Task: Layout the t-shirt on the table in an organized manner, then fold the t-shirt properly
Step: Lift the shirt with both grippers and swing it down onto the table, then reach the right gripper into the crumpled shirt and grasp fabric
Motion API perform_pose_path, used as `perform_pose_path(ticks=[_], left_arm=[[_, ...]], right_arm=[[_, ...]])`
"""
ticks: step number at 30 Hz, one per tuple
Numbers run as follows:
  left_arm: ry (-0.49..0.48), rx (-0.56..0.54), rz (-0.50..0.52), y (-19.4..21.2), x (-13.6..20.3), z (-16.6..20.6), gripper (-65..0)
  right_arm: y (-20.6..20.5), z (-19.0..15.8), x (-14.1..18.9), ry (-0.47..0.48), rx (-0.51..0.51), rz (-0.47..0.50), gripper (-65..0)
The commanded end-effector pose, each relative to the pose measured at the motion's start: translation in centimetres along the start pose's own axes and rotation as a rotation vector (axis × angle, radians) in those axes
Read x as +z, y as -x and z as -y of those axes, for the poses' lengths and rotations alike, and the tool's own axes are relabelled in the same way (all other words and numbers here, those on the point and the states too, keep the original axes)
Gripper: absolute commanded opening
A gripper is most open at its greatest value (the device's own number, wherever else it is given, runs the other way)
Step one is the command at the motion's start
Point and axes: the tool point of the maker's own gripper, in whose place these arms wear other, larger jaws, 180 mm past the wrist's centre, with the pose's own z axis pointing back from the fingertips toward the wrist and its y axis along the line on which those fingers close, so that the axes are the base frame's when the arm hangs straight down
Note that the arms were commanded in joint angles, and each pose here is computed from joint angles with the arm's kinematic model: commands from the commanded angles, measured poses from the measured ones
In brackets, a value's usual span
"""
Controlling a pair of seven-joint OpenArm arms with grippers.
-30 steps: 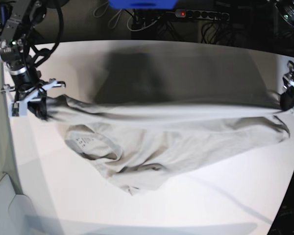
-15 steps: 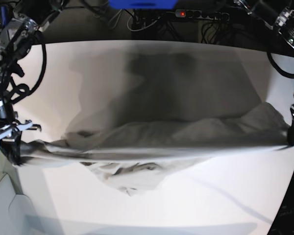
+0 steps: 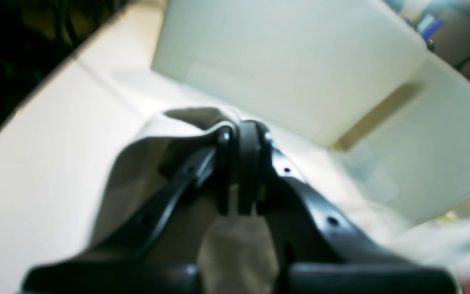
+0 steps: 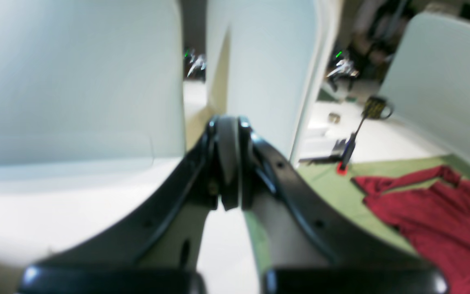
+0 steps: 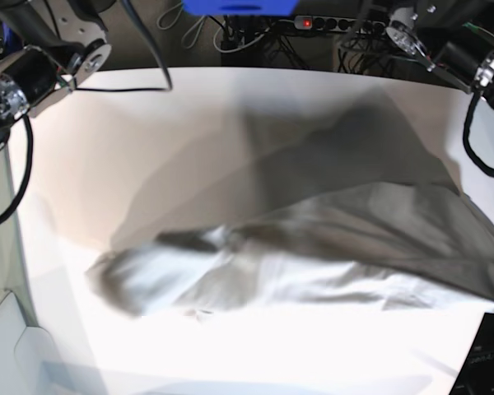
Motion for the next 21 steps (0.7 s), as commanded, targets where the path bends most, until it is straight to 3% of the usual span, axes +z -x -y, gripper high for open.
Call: perform_pose_path(ticks=[1, 5, 9, 15, 21], left_arm=[[0.027, -0.034, 0.048, -1.9, 0.1, 0.8, -64.9], [0.026, -0.042, 0.035, -1.8, 0.1, 0.7, -64.9], [0.014, -0.015, 0.015, -0.5, 0.4, 0.3, -64.9], [-0.013, -0.004, -0.030, 1.1, 0.9, -0.5, -64.9], [-0.043, 0.028, -0.082, 3.4, 1.6, -1.3, -64.9]], right_arm=[[-2.4, 0.7, 0.1, 0.013, 0.017, 0.079, -65.0], [-1.9, 2.1, 0.6, 0.049, 0.018, 0.059, -65.0], [4.1, -0.1, 2.5, 0.016, -0.044, -0.088, -65.0], [13.6, -10.3, 7.6, -0.184, -0.203, -0.364, -65.0], [16.9, -22.5, 13.0, -0.501, -0.286, -0.527, -65.0]])
